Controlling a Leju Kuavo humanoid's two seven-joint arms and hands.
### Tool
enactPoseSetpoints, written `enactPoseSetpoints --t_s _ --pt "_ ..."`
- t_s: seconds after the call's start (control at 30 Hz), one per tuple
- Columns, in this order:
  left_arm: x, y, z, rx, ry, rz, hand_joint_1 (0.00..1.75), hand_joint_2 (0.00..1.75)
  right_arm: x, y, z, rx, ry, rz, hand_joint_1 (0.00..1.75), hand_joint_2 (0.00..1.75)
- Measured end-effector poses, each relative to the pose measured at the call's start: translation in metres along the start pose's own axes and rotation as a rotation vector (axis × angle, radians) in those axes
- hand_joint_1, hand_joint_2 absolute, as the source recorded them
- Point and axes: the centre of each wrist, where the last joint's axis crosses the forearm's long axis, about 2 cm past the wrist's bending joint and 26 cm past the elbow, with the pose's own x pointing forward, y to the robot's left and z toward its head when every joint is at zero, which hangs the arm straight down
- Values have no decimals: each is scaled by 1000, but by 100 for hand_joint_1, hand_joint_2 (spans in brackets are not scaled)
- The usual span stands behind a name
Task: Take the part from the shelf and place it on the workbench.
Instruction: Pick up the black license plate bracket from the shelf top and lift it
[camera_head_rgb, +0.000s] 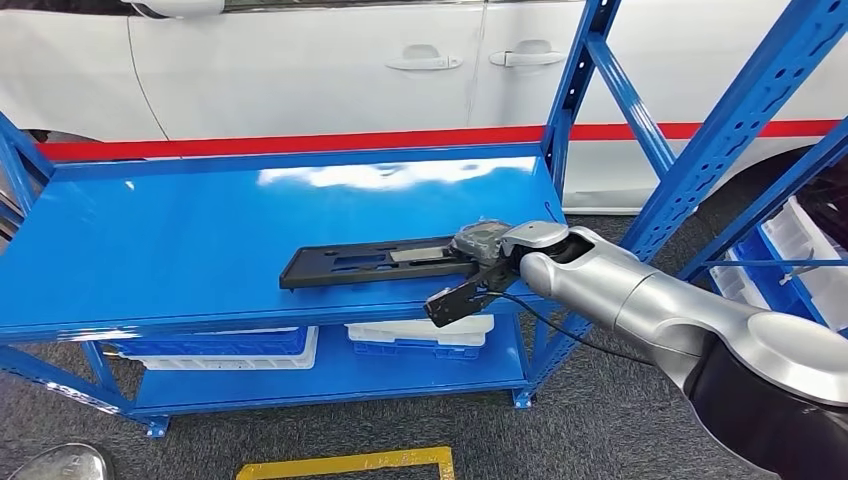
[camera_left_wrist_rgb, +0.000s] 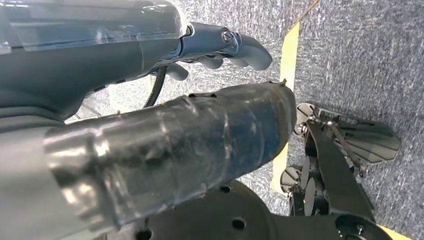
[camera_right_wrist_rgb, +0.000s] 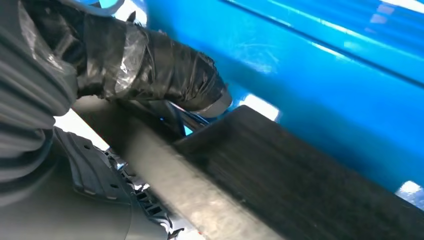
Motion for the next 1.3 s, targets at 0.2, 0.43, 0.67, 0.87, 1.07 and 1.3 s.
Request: enactPoseSetpoints --t_s 0.2,0.43,0.67,0.87,1.07,1.3 --pt "0 0 0 2 0 9 0 0 1 -1 0 -12 2 12 175 175" --pt "-2 1 0 21 -37 80 0 175 6 -65 26 -122 63 98 175 175" --pt "-3 2 0 33 -56 118 0 175 12 -147 82 -279 101 179 175 175" --pt "-3 2 0 31 -78 121 0 175 7 -163 109 -347 107 197 175 175" --pt "-3 2 0 30 -93 118 0 175 0 -175 139 -404 112 198 175 175" --pt "-3 2 0 65 -110 102 0 175 -4 -179 164 -456 94 179 175 175"
